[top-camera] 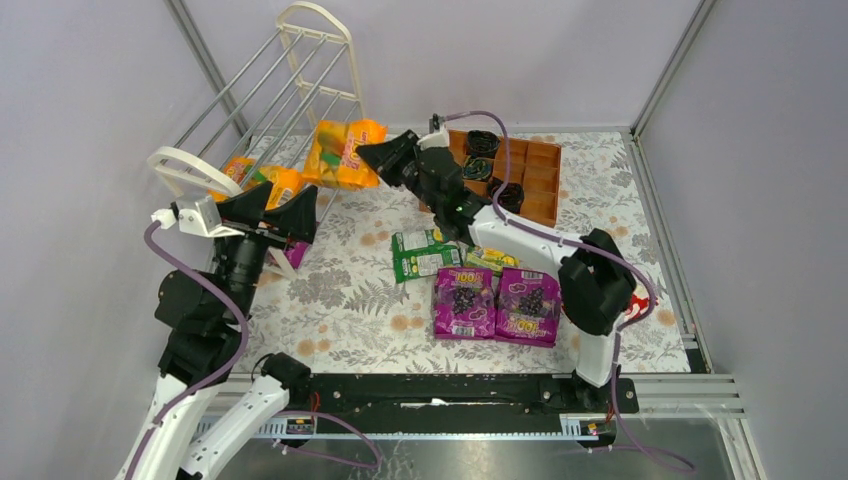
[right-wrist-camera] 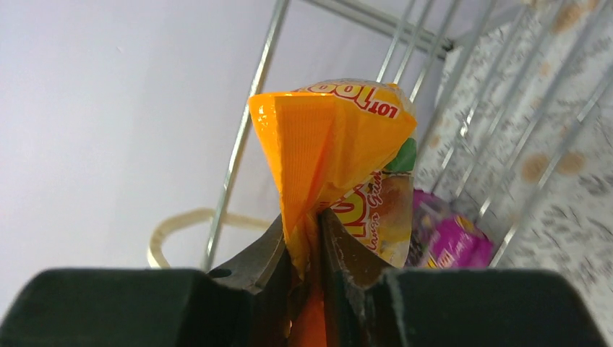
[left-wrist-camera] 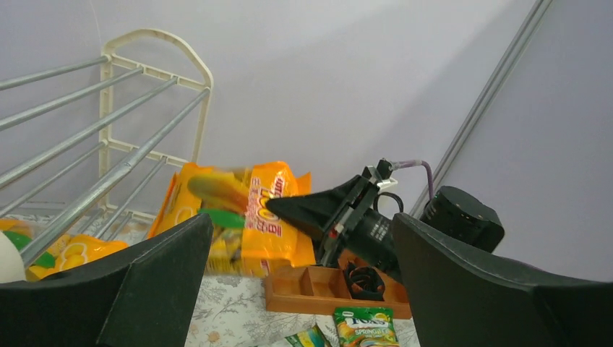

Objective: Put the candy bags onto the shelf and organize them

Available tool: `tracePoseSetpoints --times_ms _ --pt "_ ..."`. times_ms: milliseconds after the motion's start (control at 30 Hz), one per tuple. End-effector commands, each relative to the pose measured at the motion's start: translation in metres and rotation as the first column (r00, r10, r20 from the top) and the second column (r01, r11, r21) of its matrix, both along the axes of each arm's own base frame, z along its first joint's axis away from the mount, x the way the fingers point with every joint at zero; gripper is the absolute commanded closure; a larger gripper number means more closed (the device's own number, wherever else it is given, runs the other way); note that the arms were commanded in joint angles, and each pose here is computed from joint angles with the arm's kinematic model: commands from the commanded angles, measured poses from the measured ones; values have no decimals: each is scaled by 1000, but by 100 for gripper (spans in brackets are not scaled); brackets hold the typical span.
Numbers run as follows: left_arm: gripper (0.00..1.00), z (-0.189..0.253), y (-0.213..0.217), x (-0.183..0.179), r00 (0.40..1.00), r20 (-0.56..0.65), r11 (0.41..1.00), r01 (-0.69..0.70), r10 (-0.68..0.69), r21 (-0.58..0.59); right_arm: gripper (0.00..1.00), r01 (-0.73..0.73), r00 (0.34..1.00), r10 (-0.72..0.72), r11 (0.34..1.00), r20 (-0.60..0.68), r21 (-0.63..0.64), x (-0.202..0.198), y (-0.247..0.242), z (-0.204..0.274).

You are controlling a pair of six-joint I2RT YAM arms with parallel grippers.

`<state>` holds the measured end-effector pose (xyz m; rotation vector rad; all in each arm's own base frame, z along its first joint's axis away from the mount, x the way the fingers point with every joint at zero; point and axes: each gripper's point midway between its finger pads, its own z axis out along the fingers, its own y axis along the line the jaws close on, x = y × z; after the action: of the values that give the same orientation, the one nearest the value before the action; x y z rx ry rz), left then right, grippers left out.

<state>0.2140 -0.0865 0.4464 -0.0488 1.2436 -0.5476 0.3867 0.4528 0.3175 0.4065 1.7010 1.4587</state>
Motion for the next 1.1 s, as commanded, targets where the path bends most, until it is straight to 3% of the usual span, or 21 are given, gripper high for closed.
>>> tracePoseSetpoints --times_ms 0,300,533,1067 --pt "1 17 11 -9 997 62 999 -32 34 -32 100 67 981 -113 958 155 279 29 -9 102" --pt "1 19 17 -13 996 74 997 -54 57 -48 100 67 986 -120 922 116 380 77 24 112" --pt "1 21 25 -16 993 80 995 -82 87 -61 100 31 996 -72 859 61 512 101 52 109" --pt "1 22 29 -18 991 85 993 -98 103 -70 100 27 1000 -31 799 -4 601 94 95 78"
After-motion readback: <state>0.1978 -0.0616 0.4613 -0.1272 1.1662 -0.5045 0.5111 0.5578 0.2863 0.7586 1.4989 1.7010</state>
